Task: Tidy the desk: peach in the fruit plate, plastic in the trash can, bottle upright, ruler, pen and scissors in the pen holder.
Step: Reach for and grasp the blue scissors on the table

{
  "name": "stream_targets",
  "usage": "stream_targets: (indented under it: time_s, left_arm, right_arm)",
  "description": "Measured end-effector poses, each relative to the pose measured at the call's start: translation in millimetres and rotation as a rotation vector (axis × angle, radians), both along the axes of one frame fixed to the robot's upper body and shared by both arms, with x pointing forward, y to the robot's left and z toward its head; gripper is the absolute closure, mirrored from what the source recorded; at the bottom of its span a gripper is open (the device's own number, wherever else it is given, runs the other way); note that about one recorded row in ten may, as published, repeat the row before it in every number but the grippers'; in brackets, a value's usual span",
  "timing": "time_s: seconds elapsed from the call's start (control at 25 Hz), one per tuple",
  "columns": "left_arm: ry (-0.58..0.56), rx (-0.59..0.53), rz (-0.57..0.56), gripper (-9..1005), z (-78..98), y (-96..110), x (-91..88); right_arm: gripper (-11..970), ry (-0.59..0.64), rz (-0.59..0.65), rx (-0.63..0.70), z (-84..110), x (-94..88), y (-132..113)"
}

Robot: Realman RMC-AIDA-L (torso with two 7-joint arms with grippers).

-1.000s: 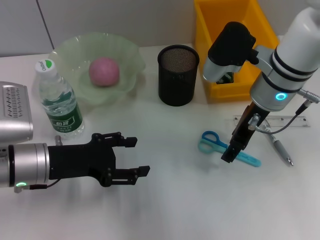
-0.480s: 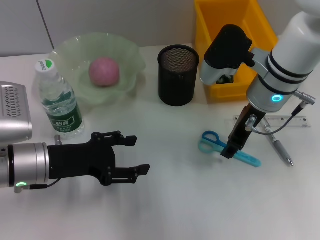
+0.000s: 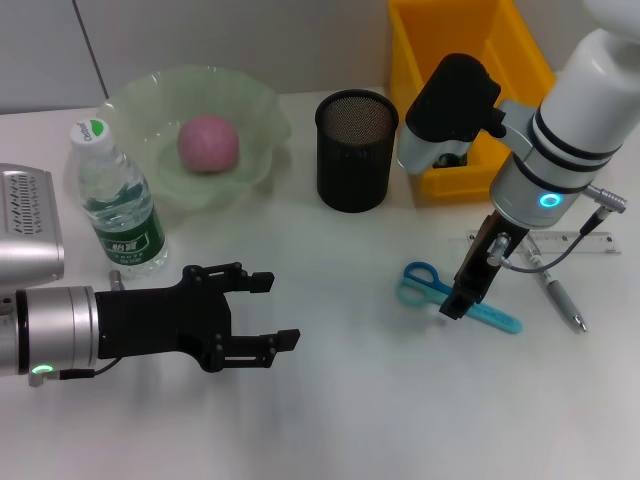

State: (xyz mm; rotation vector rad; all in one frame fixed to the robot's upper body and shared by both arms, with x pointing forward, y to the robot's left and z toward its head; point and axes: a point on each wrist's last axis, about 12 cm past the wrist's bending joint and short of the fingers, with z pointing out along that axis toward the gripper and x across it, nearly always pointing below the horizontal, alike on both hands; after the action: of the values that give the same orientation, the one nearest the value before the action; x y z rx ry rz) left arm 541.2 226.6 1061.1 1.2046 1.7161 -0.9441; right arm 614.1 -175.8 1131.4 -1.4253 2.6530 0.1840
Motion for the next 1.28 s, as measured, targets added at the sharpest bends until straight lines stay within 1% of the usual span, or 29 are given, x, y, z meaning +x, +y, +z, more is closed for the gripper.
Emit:
stream_targets:
  time_s: [0.2, 0.44, 1.28]
  left_arm:
    - [0.001, 0.0, 0.001, 199, -0.3, 0.3, -0.4]
    - [0.001, 0.0, 0.001, 199, -0.3, 0.6, -0.4]
    - [0.0, 0.001, 0.002, 199, -0.1, 0.9, 0.0]
  right_arm:
    - [465, 0.001, 0.013, -0.01, -2.2, -1.3, 2.3]
    - [558, 0.0, 0.01, -0.009, -4.0, -0.9, 2.3]
    - [561, -0.009, 0.021, -0.02, -5.6, 0.2, 4.7]
